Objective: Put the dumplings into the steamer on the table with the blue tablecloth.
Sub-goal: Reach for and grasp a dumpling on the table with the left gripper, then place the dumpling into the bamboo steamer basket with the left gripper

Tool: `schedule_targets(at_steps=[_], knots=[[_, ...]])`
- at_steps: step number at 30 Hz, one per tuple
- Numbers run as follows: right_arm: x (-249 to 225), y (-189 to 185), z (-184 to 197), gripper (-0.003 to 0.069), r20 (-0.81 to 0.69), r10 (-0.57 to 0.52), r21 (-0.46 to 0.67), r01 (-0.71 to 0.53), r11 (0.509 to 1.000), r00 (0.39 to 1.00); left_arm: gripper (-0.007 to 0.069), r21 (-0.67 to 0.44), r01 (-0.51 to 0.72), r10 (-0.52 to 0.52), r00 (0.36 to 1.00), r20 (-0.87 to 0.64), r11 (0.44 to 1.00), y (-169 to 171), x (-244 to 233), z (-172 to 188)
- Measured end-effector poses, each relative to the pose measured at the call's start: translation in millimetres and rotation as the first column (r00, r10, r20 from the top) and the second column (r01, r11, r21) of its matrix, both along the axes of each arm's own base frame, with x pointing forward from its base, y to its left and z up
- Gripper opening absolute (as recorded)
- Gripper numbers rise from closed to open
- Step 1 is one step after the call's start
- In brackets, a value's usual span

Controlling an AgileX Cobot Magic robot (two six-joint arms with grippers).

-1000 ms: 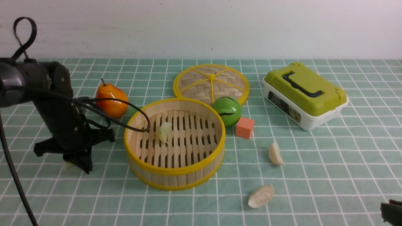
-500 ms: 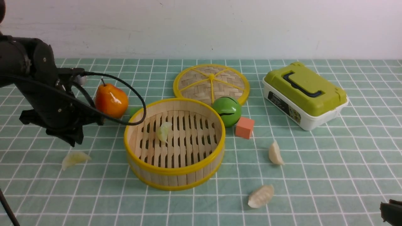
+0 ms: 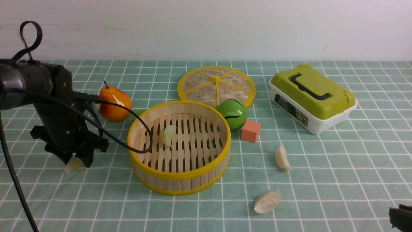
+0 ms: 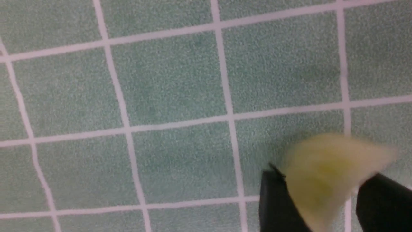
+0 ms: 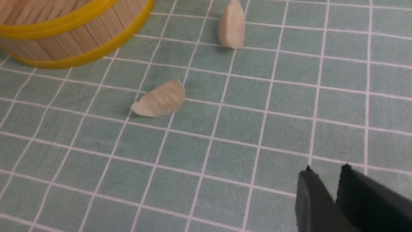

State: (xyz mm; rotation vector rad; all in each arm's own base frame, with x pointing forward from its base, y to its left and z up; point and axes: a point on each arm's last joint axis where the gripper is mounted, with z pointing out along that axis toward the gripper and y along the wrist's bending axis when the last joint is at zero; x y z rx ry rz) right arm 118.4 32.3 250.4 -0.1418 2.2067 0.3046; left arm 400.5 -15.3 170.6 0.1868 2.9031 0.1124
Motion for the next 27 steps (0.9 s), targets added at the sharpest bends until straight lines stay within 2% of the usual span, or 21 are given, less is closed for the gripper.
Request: schedule_targets(at_steps=[1,2,3,6,8,12,16,21,22,23,27], knots=[[0.0,0.0,0.0,0.0127,0.0,0.0,0.0,0.0,1.0,1.0,0.0218,-0.015,-0.03,0.03,1.0,-0.005,0.999,-0.8,0.7,-3.8],[0.0,0.0,0.0,0.0127,0.0,0.0,0.0,0.0,1.0,1.0,0.0156,-0.021,-0.05,0.049,0.999,-0.007,0.999,-0.9,0.9,-3.8],[0.0,0.0,0.0,0.0127,0.0,0.0,0.0,0.0,1.0,1.0,0.0143,-0.03,-0.074,0.074,0.997,-0.004,0.997,-1.3,1.5,-0.7],[0.0,0.0,0.1,0.0129,0.001,0.0,0.0,0.0,1.0,1.0,0.0174,-0.061,-0.123,0.122,0.992,-0.022,0.991,-3.2,1.1,10.6],[0.0,0.0,-0.2,0.0132,0.0,0.0,0.0,0.0,1.0,1.0,0.0174,-0.101,-0.141,0.142,0.99,0.004,0.985,-6.0,2.9,31.4],[0.0,-0.2,-1.4,0.0134,0.001,-0.002,0.0,0.002,1.0,1.0,0.0174,-0.267,-0.147,0.191,0.971,0.145,0.952,-17.2,5.8,97.4],[-0.1,-0.3,-2.6,0.0135,0.001,-0.004,0.0,0.004,1.0,1.0,0.0174,-0.443,-0.094,0.203,0.958,0.205,0.892,-49.0,4.1,134.5],[0.3,-0.4,-2.2,0.0135,0.007,-0.006,0.0,0.006,1.0,1.0,0.0174,-0.497,-0.016,0.134,0.97,0.201,0.867,-117.7,4.0,118.1],[0.3,-0.4,-2.2,0.0135,0.007,-0.006,0.0,0.006,1.0,1.0,0.0174,-0.498,-0.013,0.132,0.97,0.204,0.867,-120.3,3.4,118.2],[0.3,-0.4,-2.2,0.0135,0.007,-0.006,0.0,0.006,1.0,1.0,0.0174,-0.49,-0.008,0.119,0.973,0.196,0.872,-141.0,4.6,104.0],[0.3,-0.4,-2.2,0.0137,0.007,-0.006,0.0,0.006,1.0,1.0,0.0174,-0.445,-0.012,0.108,0.976,0.191,0.896,-173.1,8.9,68.9]])
